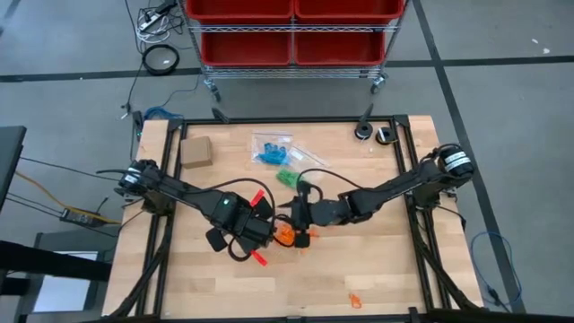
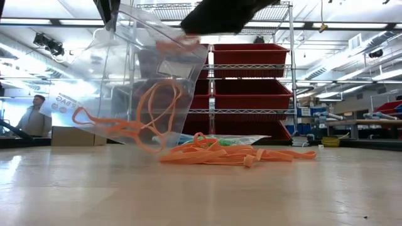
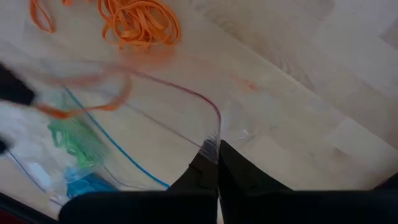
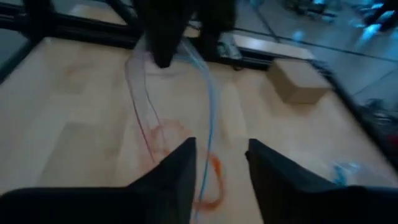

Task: Sort rubber bands
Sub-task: Put the orange rubber band into the transparent zip bag

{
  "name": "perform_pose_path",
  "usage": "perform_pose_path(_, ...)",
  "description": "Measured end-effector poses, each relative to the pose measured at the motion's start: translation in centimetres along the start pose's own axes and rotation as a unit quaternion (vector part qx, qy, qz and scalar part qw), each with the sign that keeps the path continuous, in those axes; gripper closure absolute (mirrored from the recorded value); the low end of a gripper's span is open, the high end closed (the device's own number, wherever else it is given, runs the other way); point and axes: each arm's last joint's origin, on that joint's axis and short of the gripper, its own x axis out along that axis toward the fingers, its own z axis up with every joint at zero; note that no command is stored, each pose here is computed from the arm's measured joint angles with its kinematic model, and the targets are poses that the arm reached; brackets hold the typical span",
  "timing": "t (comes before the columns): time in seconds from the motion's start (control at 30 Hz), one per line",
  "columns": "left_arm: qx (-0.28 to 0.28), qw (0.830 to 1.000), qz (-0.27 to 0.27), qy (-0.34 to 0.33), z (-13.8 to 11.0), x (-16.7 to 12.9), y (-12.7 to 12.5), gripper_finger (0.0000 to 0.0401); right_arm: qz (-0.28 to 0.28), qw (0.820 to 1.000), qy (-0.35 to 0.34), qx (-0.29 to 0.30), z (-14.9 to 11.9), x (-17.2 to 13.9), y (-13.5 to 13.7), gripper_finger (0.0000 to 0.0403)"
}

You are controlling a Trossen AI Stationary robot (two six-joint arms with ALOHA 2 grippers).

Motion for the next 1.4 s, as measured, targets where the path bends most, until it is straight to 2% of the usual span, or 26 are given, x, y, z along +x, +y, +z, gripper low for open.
perform_pose_path(0.13,0.000,1.000,0.000,0.002,0.0,0.0,0.0,0.0401,-0.016,1.000,0.007,-0.011,0.7,-2.3,0.6,0.0232)
perform_pose_path(0.3,0.003,1.000,-0.001,0.002,0.0,0.0,0.0,0.0401,-0.036,0.998,0.045,-0.004,0.4,-4.8,1.3,0.0227)
perform_pose_path(0.4,0.004,1.000,-0.001,0.002,0.0,0.0,0.0,0.0401,-0.054,0.992,0.116,0.005,-1.6,-5.5,1.9,0.0230)
perform_pose_path(0.53,0.005,1.000,0.000,0.001,0.0,0.0,0.0,0.0401,-0.070,0.981,0.174,0.049,-5.9,-5.6,2.4,0.0231)
perform_pose_path(0.7,0.007,1.000,0.000,0.001,0.0,0.0,0.0,0.0401,-0.077,0.973,0.177,0.123,-11.1,-5.4,2.3,0.0231)
perform_pose_path(0.87,0.006,1.000,0.000,0.001,0.0,0.0,0.0,0.0401,-0.068,0.967,0.169,0.179,-14.8,-5.4,1.6,0.0233)
perform_pose_path(1.1,0.003,1.000,-0.001,0.001,0.0,0.1,0.0,0.0401,-0.047,0.960,0.175,0.212,-17.2,-5.7,1.0,0.0236)
perform_pose_path(1.27,0.003,1.000,0.000,0.000,0.0,0.1,0.0,0.0401,-0.042,0.961,0.180,0.206,-17.9,-5.7,0.9,0.0240)
perform_pose_path(1.4,0.003,1.000,0.001,-0.001,0.0,0.1,0.0,0.0401,-0.023,0.967,0.171,0.187,-18.5,-4.4,1.7,0.0241)
